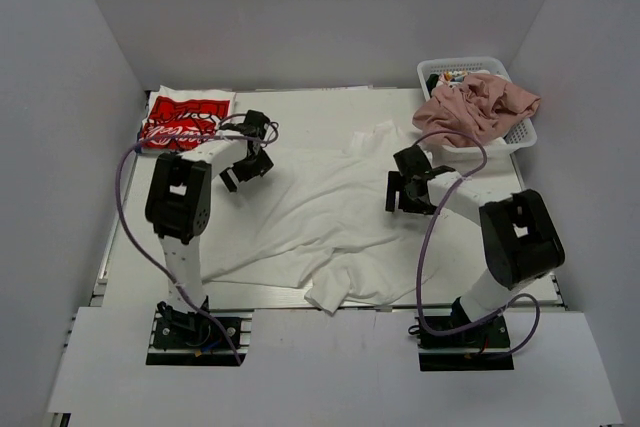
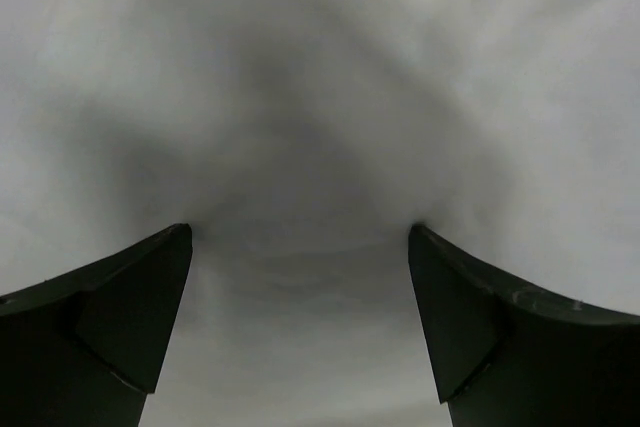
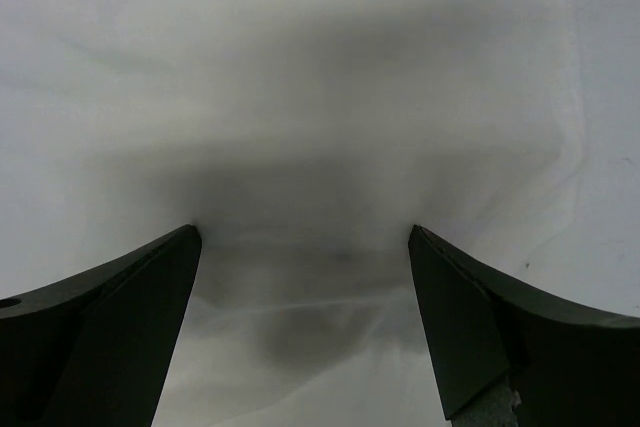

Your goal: Fold and stack the t-shirts

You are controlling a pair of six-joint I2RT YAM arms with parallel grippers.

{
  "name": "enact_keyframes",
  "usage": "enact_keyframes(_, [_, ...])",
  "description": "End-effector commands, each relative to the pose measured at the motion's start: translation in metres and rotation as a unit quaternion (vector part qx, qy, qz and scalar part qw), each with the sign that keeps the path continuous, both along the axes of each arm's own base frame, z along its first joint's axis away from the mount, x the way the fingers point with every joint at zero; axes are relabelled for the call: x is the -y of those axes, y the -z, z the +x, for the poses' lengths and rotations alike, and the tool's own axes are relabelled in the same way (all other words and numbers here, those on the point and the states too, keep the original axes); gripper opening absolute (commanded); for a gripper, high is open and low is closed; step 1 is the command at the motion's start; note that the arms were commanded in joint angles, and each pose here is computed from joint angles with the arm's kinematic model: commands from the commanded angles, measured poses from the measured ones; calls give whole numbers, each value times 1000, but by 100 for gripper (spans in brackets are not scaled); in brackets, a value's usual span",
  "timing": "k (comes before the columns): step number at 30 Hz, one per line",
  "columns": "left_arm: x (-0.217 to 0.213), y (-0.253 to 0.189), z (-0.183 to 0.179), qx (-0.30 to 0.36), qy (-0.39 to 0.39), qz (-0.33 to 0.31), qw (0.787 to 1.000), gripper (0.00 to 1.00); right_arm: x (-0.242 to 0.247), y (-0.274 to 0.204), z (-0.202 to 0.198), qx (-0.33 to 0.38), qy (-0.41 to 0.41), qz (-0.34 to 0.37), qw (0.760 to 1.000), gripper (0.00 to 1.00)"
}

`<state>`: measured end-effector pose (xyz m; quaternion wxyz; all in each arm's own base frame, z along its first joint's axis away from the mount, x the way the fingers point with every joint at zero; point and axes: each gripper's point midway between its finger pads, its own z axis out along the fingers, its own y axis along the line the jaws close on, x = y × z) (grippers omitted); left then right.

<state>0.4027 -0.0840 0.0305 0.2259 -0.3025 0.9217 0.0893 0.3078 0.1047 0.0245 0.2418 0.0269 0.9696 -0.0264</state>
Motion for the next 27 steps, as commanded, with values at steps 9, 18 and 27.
enact_keyframes(9, [-16, 48, 90, -19, -7, 6, 1000, 99, -3, 40, 62, -39, -9, -57, 998, 90])
enact_keyframes(18, [-4, 38, 174, 65, 48, -45, 996, 99, -7, 13, 201, 37, -46, -84, 995, 90])
enact_keyframes(27, [21, -34, 218, 174, 117, -82, 974, 99, -50, -60, 241, 114, -168, -73, 976, 90])
